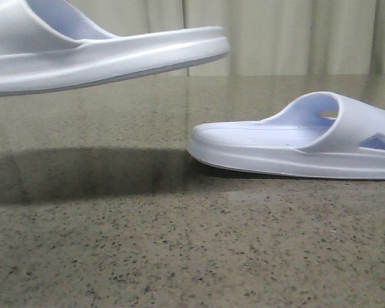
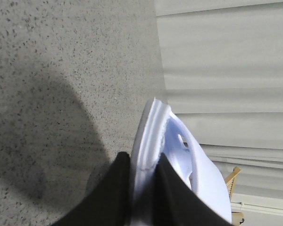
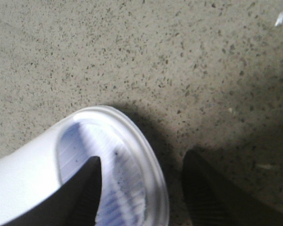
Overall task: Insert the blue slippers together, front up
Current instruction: 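Grasp the other slipper by its sole edge with the right gripper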
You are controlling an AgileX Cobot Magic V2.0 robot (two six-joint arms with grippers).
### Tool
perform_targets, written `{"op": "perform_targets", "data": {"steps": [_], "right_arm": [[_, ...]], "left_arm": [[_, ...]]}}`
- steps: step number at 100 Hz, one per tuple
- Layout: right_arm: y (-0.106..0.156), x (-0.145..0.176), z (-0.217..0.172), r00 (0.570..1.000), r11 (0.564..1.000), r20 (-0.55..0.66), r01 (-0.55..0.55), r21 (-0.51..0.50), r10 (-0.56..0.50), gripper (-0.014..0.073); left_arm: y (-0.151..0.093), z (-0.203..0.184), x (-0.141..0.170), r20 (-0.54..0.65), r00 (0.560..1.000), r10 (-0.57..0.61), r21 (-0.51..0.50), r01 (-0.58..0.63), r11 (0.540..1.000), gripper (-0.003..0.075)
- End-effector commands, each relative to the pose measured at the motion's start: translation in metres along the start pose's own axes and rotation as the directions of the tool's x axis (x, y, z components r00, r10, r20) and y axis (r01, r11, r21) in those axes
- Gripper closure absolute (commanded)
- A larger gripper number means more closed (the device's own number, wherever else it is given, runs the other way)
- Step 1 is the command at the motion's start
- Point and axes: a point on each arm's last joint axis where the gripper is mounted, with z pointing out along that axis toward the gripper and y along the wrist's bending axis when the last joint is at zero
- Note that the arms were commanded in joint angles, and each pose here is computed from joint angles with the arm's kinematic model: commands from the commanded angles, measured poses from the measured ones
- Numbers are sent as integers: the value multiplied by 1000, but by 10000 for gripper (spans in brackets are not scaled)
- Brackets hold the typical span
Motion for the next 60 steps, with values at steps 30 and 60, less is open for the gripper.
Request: {"op": "perform_targets", "data": {"steps": [30,60], "right_arm": [[3,-2,14,996,996,-39,-81,20,82,265],[3,-3,15,996,996,-37,-83,19,84,353]], "left_arm": [[-11,-1,0,-13,1000,-23,47,23,999,704],[-11,-1,0,-13,1000,-23,47,23,999,704]]}}
